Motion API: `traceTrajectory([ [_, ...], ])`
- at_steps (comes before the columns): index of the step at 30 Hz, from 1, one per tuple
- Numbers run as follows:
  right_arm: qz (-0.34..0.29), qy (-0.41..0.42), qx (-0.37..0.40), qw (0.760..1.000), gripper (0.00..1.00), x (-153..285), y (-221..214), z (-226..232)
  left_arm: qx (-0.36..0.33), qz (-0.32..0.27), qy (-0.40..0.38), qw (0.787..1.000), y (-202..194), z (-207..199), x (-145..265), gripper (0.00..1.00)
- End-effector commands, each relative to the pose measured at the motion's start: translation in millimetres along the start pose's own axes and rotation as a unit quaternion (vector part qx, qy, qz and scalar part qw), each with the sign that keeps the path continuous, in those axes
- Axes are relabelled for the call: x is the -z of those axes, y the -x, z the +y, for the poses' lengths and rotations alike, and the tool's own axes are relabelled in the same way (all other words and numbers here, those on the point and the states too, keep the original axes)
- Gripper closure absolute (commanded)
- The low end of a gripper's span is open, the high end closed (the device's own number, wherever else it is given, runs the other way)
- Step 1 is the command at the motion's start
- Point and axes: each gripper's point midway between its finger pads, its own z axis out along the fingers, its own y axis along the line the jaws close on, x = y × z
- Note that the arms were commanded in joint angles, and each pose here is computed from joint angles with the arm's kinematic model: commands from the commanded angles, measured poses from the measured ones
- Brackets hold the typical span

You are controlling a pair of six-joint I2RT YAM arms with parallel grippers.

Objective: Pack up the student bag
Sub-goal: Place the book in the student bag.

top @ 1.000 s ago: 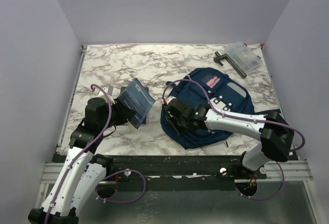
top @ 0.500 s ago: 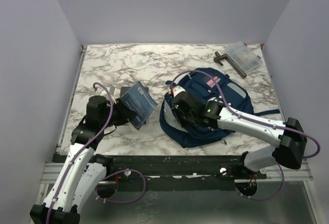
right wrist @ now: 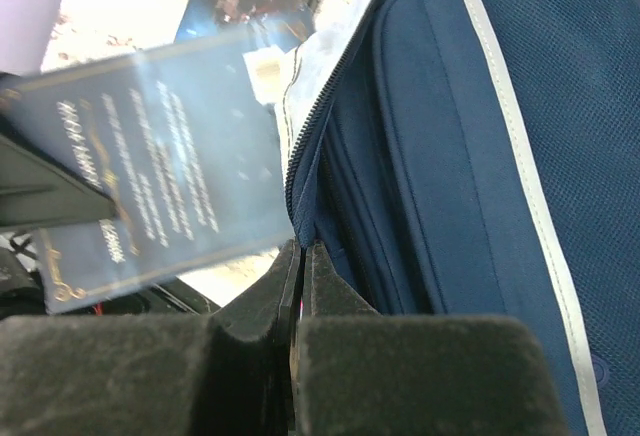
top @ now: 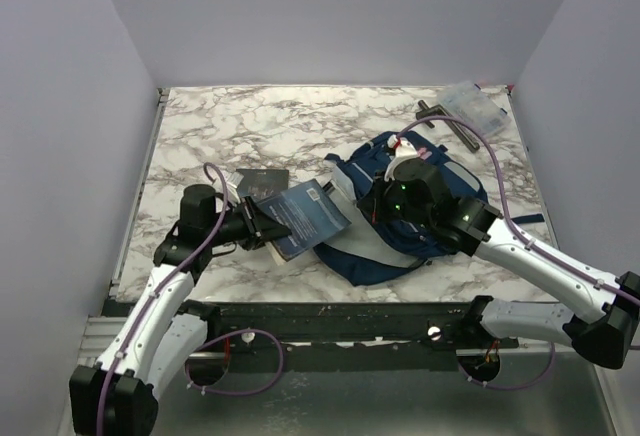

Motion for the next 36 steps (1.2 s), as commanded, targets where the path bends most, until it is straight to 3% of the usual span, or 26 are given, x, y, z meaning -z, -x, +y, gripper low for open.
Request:
traceTrajectory([
  [1,-0.093,0.056,-0.042,0.993,1.0,16,49,27,-0.015,0.061,-0.105,0.992,-13,-49,-18,1.0],
  [9,-0.103,0.064,-0.044,0.992,0.99,18,62,34,0.031,0.1,-0.168,0.98,-16,-79,-67,1.0],
  [16,-0.103,0.071,-0.041,0.991,0.99,21,66,38,0.066,0.119,-0.176,0.975,-19,-96,-122,1.0],
  [21,-0.096,0.076,-0.047,0.991,0.99,20,61,39,0.091,0.033,-0.18,0.979,-5,-93,-166,1.0],
  [28,-0.087,0.076,-0.053,0.992,1.0,21,54,37,0.105,0.008,-0.134,0.985,-4,-70,-233,1.0],
  [29,-0.086,0.074,-0.053,0.992,0.99,21,54,36,0.102,0.005,-0.128,0.987,-4,-65,-236,0.98],
  [30,-0.087,0.071,-0.052,0.992,0.99,22,54,35,0.103,0.001,-0.121,0.987,-5,-59,-236,0.83],
  [32,-0.089,0.067,-0.052,0.992,0.99,25,55,33,0.094,-0.008,-0.106,0.99,-8,-47,-232,0.65],
  [36,-0.088,0.063,-0.05,0.993,0.99,25,53,31,0.09,0.016,-0.085,0.992,-24,-29,-224,0.48],
])
